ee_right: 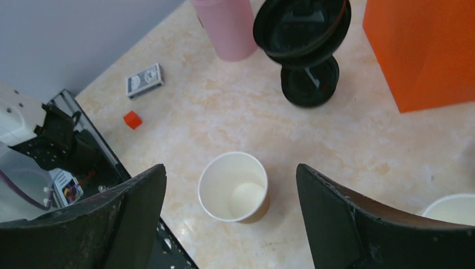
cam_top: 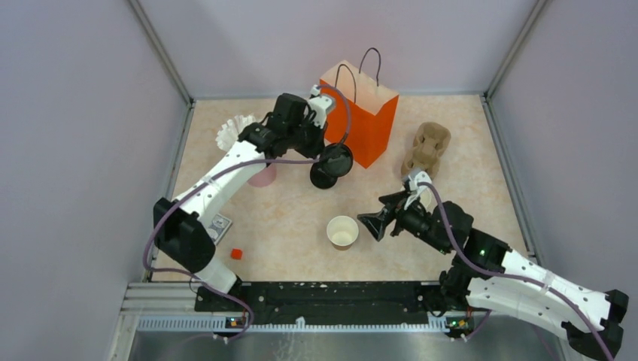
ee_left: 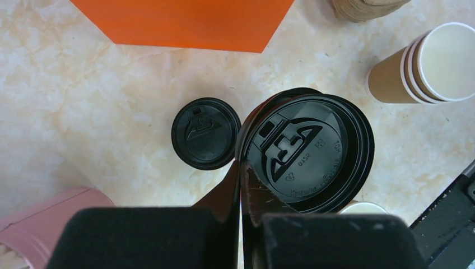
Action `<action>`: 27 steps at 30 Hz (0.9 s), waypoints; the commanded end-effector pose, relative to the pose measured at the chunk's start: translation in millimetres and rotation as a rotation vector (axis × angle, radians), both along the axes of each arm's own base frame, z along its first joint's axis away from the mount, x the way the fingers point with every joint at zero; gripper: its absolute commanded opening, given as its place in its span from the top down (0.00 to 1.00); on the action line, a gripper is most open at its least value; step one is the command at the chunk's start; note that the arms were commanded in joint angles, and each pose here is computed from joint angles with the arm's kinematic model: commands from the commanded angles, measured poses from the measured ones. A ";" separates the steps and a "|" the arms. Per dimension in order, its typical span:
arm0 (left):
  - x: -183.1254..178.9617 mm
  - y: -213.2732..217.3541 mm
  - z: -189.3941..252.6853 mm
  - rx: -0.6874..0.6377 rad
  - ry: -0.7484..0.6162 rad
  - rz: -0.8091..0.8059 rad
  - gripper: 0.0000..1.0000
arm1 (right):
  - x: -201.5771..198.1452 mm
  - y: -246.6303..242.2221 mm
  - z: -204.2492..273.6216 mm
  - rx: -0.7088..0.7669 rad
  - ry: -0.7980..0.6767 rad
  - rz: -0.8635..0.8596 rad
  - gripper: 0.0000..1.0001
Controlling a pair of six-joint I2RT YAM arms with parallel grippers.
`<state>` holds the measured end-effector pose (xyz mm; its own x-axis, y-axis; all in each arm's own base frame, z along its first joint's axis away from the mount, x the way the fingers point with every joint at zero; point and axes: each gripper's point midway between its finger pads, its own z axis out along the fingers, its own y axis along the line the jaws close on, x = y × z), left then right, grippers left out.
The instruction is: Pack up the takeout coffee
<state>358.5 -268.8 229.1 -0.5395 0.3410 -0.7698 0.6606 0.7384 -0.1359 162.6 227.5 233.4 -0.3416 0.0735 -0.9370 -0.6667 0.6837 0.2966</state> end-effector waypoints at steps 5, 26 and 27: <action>15.1 26.3 -16.2 0.060 -0.094 0.147 1.00 | 4.5 2.3 65.6 0.170 -0.118 -0.017 0.21; 68.0 24.6 -106.1 0.221 0.020 0.233 0.93 | -9.4 -11.4 45.2 0.156 0.013 -0.027 0.23; 67.0 23.6 -103.7 0.216 0.017 0.223 0.93 | -9.2 -11.3 43.8 0.156 0.017 -0.029 0.23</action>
